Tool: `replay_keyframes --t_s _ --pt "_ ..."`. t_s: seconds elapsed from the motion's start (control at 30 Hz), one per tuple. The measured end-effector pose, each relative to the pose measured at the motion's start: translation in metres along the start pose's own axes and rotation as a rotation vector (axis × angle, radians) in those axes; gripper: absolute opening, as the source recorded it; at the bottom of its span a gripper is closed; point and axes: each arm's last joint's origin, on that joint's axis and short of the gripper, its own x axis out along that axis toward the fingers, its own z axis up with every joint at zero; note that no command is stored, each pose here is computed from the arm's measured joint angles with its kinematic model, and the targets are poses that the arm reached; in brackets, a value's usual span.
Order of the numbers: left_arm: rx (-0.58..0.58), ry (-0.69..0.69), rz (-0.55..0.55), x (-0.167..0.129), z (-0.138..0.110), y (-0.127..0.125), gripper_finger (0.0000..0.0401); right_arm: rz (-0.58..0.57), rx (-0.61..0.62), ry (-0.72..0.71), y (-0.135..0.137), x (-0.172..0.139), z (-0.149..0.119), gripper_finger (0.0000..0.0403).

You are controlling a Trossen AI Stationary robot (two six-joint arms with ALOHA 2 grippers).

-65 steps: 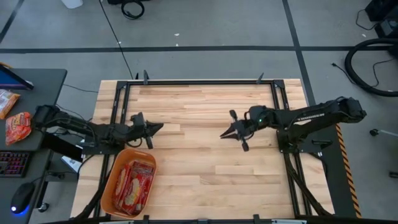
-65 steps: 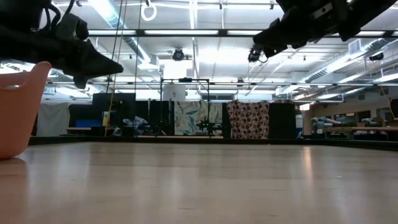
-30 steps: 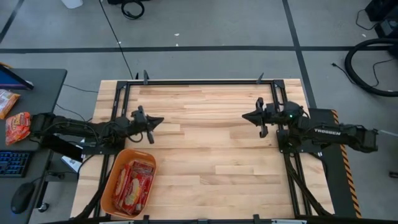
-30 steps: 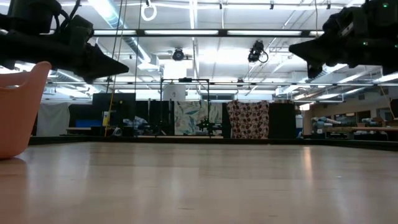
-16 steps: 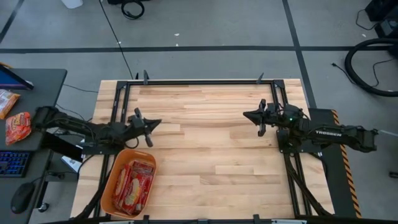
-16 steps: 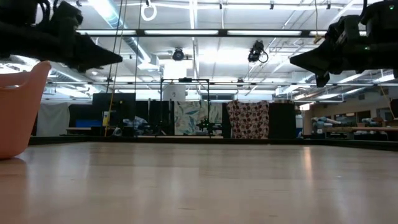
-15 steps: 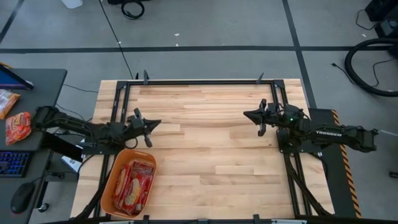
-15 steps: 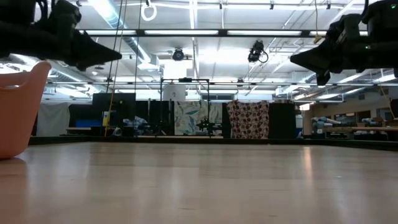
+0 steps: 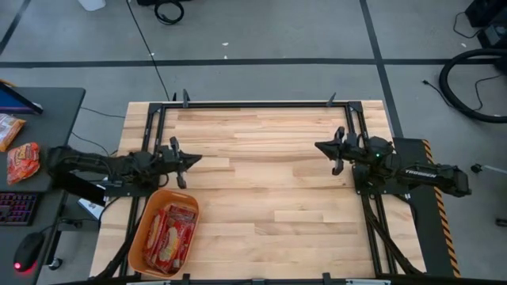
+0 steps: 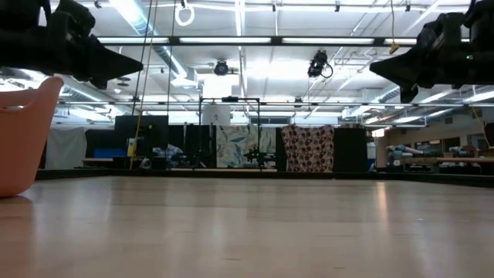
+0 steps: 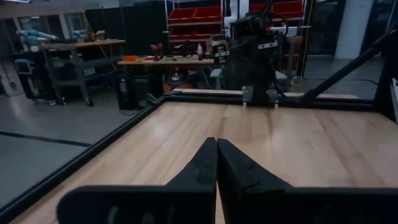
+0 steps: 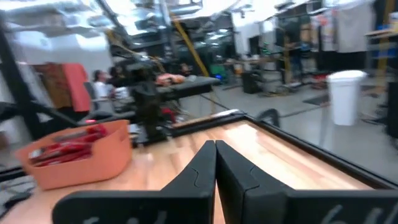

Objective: Sort popcorn bags into baskets
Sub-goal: Return to Home Position

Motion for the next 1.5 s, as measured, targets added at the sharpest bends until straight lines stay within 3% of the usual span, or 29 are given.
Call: replay_keyframes --t_s 0.23,0.57,0.67,0.9,1.17,1.5 --pt "-0.017 0.004 -0.141 -0.003 -0.001 0.0 0.0003 0.077 0.009 0.003 0.002 -0.001 0.001 0.0016" --pt "-0.093 0.018 -0.506 -0.007 -0.002 -0.01 0.0002 0.071 0.007 0.002 0.002 -0.001 0.001 0.0015" --pt "-0.072 0.027 -0.504 -0.008 -0.014 -0.01 0.0002 0.071 0.007 0.002 0.002 -0.001 0.001 0.0015" --pt "-0.047 0.004 -0.498 -0.009 -0.012 -0.007 0.0006 0.072 0.007 -0.002 0.002 -0.001 0.001 0.0016" --pt "-0.236 0.067 -0.497 -0.009 -0.014 -0.008 0.0032 0.073 0.006 -0.007 0.002 -0.001 0.002 0.0016" --pt "-0.246 0.071 -0.496 -0.009 -0.014 -0.008 0.0035 0.074 0.006 -0.013 0.003 -0.001 0.002 0.0016"
